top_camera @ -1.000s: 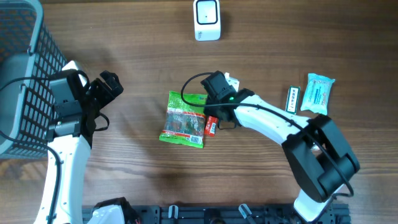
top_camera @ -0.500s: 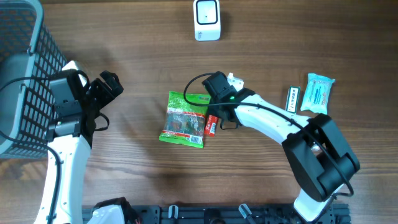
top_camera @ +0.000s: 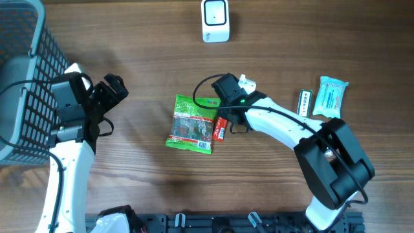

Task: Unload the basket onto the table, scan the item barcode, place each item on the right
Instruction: 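Grasp the red stick packet with the right gripper and pull it right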

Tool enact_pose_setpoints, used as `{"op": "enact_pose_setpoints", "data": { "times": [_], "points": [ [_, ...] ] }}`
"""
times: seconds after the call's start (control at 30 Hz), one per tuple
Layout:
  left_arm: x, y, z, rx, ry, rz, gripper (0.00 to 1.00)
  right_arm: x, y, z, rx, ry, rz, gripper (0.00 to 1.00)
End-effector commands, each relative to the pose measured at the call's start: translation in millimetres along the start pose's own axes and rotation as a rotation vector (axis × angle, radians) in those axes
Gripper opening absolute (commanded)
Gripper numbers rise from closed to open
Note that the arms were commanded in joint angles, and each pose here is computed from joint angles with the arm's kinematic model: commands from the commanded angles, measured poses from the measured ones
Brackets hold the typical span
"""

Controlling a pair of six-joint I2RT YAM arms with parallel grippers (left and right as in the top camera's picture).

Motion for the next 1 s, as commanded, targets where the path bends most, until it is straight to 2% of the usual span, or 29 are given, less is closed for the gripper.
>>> {"op": "enact_pose_setpoints", "data": {
  "times": [0.0,0.2,0.3,0.4,0.57,0.73,0.8,0.83,0.97],
  "points": [
    [-4,1,1,-0.009,-0.014,-0.011,1.0,-9,-5,-15,0.078,-0.002,-0.067,0.25],
    [-4,1,1,-0.009,-0.014,-0.011,1.0,-9,-4,-10,-0.003,-0.053,0.048,0.28],
    [-4,1,1,-0.009,-0.014,-0.012,1.0,0,-2,9,-0.111,-0.058,0.127,0.36],
    [-4,1,1,-0.009,-0.014,-0.011,1.0,5,-4,20,-0.134,-0.035,0.102,0.36],
    [-4,1,1,-0.009,-0.014,-0.011,1.0,5,-19,8,-0.052,-0.038,0.048,0.36],
    [-4,1,1,-0.009,-0.014,-0.011,1.0,9,-36,-4,0.013,-0.036,0.041,0.28],
    [-4,1,1,-0.009,-0.014,-0.012,1.0,3,-34,-18,0.082,-0.033,0.008,0.13],
    [-4,1,1,-0.009,-0.014,-0.012,1.0,1,-32,-22,0.1,-0.035,0.002,0.09],
    [-4,1,1,-0.009,-0.014,-0.011,1.0,-31,-6,-41,0.122,-0.079,-0.027,0.1]
  ]
}}
Point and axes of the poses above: each gripper's point midway between its finger pads, its own y axis back along the fingers, its own z axis along the line the jaws close on, x = y × z, the point moved 3 cm from there along y, back along the fingers, and after that the axes turned 10 degrees about -y, right-handed, at the moved point
